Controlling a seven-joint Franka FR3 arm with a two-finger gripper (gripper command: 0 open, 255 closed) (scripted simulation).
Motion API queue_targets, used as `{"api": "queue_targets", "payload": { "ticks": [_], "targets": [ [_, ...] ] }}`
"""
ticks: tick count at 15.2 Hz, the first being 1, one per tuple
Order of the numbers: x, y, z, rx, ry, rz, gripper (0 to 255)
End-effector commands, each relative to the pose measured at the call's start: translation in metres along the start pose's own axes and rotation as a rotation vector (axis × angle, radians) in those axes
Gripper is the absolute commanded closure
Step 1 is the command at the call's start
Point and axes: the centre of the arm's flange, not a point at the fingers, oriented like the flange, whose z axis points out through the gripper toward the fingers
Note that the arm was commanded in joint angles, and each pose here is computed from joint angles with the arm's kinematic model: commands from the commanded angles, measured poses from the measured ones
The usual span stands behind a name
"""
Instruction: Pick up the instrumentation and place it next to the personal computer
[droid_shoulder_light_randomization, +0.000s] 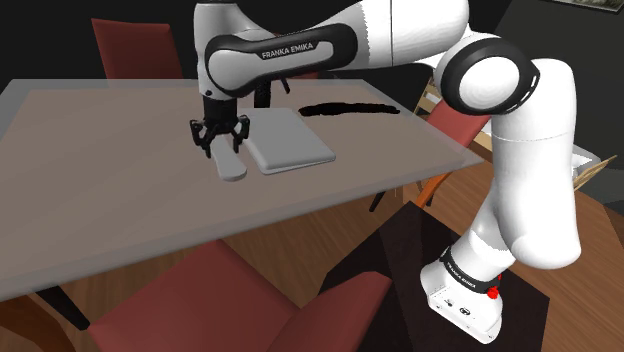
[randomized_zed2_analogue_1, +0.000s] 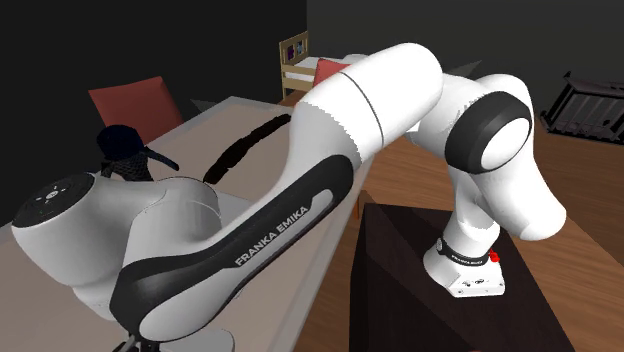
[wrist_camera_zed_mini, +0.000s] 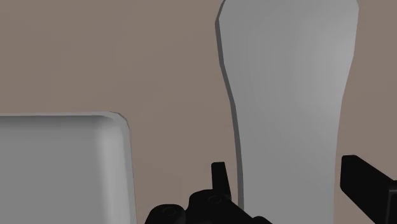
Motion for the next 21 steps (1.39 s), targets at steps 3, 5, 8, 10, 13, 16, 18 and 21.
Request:
{"api": "queue_targets", "payload": {
  "ticks": [3,5,8,10,13,16,18,21],
  "targets": [
    [0.000,0.001,0.020,0.000,0.001,0.000,255],
    [0.000,0.001,0.031,0.000,0.001,0.000,255],
    [0.001,0.001,0.046,0.000,0.001,0.000,255],
    [0.001,0.002,0.057,0.000,0.001,0.000,255],
    [0.001,0.002,0.073,0.000,0.001,0.000,255],
    [0.001,0.002,0.086,0.000,0.001,0.000,255],
    [0.001,0.002,0.086,0.000,0.001,0.000,255],
    [0.001,0.002,0.086,0.000,0.001,0.000,255]
  ]
}}
